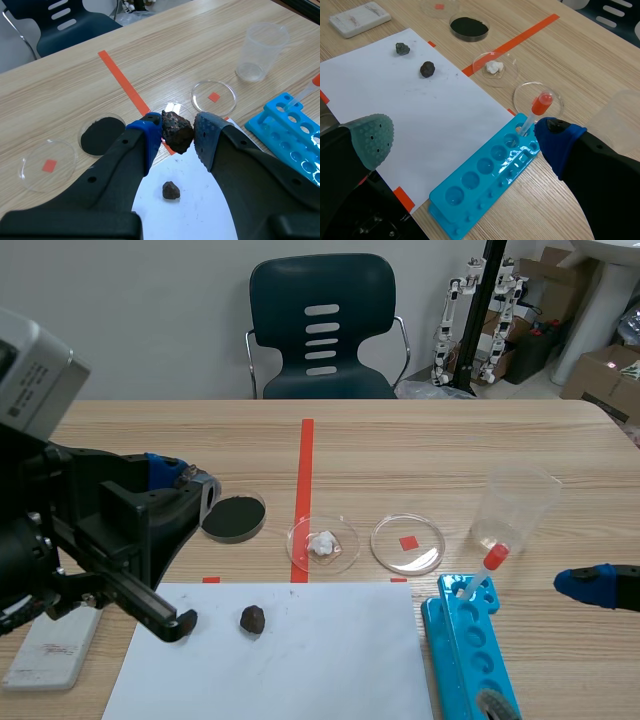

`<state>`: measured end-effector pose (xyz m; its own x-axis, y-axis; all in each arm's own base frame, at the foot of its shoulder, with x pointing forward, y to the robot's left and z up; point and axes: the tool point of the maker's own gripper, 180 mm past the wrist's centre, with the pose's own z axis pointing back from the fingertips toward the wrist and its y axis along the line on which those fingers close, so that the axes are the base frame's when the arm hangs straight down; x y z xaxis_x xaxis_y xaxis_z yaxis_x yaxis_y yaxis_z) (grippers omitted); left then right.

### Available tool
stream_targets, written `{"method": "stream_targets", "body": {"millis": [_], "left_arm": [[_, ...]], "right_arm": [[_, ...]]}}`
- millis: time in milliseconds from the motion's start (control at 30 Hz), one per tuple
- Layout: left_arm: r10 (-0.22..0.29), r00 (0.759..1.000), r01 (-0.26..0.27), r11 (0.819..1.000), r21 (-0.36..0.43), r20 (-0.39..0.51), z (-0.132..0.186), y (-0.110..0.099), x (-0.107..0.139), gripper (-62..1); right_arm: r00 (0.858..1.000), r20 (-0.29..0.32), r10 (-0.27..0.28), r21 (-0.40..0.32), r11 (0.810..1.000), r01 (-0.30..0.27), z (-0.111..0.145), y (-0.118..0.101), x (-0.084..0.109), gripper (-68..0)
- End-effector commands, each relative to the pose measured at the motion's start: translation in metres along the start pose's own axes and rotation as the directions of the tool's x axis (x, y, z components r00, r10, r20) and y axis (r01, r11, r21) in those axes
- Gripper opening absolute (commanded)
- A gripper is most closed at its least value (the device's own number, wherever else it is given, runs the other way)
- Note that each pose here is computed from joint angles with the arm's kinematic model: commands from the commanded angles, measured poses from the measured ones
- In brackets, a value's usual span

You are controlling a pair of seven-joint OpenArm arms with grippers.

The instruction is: Put the right mineral back

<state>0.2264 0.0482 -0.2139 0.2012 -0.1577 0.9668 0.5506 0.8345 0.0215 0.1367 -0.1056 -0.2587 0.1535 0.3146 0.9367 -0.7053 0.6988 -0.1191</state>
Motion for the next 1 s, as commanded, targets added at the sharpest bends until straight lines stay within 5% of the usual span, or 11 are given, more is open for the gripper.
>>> {"method": "stream_targets", "body": {"millis": [0, 967], "left_arm": [[0.004, 1.000, -0.004, 1.000, 0.004, 0.031, -0.0001, 0.0006, 0.0077, -44.6], [0.010, 0.999, -0.010, 1.000, 0.014, 0.032, -0.0001, 0.0024, 0.0079, -44.6]], "right_arm": [[1.000, 0.024, -0.001, -0.004, 1.000, 0.001, -0.0013, -0.0014, 0.0056, -8.8], [1.000, 0.024, -0.001, -0.004, 1.000, 0.001, -0.0013, -0.0014, 0.0056, -8.8]]}}
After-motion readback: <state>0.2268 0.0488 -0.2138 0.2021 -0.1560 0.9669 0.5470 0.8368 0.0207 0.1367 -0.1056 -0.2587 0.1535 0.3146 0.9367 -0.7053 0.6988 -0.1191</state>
